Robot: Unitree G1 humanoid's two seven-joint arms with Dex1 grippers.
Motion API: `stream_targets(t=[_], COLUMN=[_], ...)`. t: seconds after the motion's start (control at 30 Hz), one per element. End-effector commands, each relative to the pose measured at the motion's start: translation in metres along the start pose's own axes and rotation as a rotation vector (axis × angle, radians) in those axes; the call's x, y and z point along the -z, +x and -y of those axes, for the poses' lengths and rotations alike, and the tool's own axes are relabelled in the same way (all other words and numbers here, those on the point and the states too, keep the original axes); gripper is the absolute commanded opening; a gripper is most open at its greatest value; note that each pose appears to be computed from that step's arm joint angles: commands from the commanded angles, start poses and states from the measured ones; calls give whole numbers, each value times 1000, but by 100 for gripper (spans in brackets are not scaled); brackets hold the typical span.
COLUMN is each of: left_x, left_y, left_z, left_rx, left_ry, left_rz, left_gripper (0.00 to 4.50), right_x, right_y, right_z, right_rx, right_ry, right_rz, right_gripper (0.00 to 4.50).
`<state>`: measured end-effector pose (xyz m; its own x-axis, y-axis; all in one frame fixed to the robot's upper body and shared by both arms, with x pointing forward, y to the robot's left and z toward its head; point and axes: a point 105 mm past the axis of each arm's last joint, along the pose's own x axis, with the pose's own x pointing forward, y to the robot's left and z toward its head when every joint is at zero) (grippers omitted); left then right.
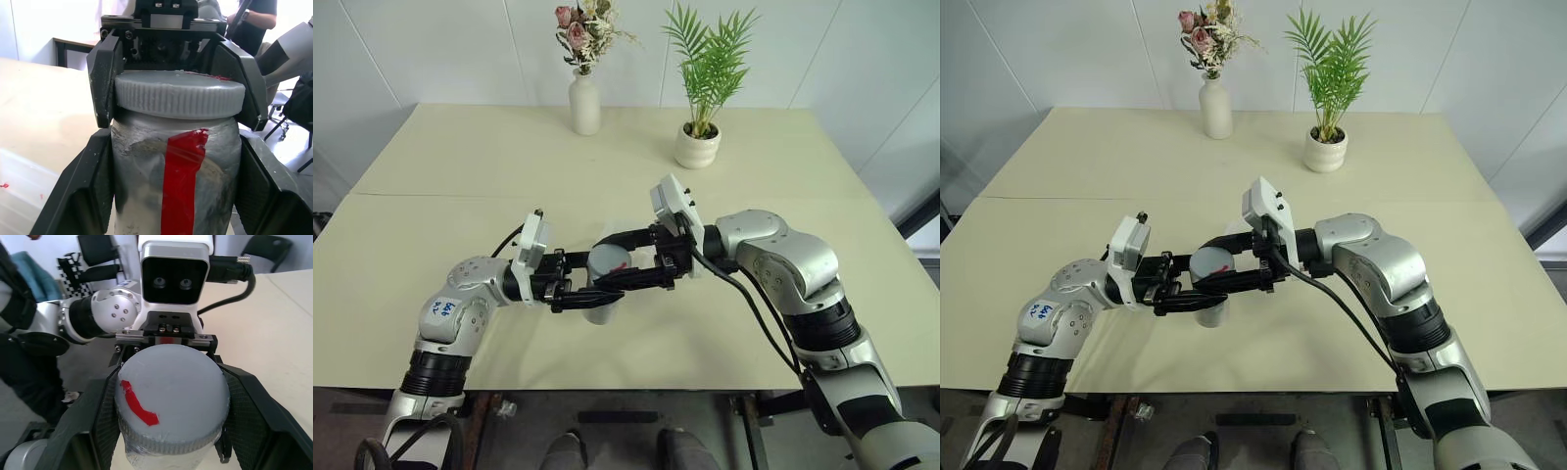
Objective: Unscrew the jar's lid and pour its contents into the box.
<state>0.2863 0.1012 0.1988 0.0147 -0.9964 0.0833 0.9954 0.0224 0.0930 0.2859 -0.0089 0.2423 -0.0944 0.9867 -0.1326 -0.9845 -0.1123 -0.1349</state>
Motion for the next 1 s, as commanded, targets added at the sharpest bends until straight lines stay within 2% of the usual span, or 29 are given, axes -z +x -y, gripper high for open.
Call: stream_targets(t=[0.03, 0.27, 0.5, 0.83, 1.0], left_x=[5, -1, 2, 25, 28], left_y=[5, 19, 23, 21, 23], left_z=[5, 10, 16, 27, 25], left_rx=[31, 74, 145, 233, 225], left_ry=[-29, -21, -35, -50, -31], left_rz=[11, 41, 13, -80, -64], left_gripper=[274, 274, 274, 274, 274], right_x=[-33, -36, -30, -25, -26], right_y=[5, 12, 17, 27, 34], right_z=[-20, -29, -39, -49, -49], right_rx=[-172, -275, -389, -458, -456], right_ry=[-136, -157, -177, -150, -149], right_rz=[92, 107, 58, 59, 70], right_gripper=[261, 261, 261, 261, 261])
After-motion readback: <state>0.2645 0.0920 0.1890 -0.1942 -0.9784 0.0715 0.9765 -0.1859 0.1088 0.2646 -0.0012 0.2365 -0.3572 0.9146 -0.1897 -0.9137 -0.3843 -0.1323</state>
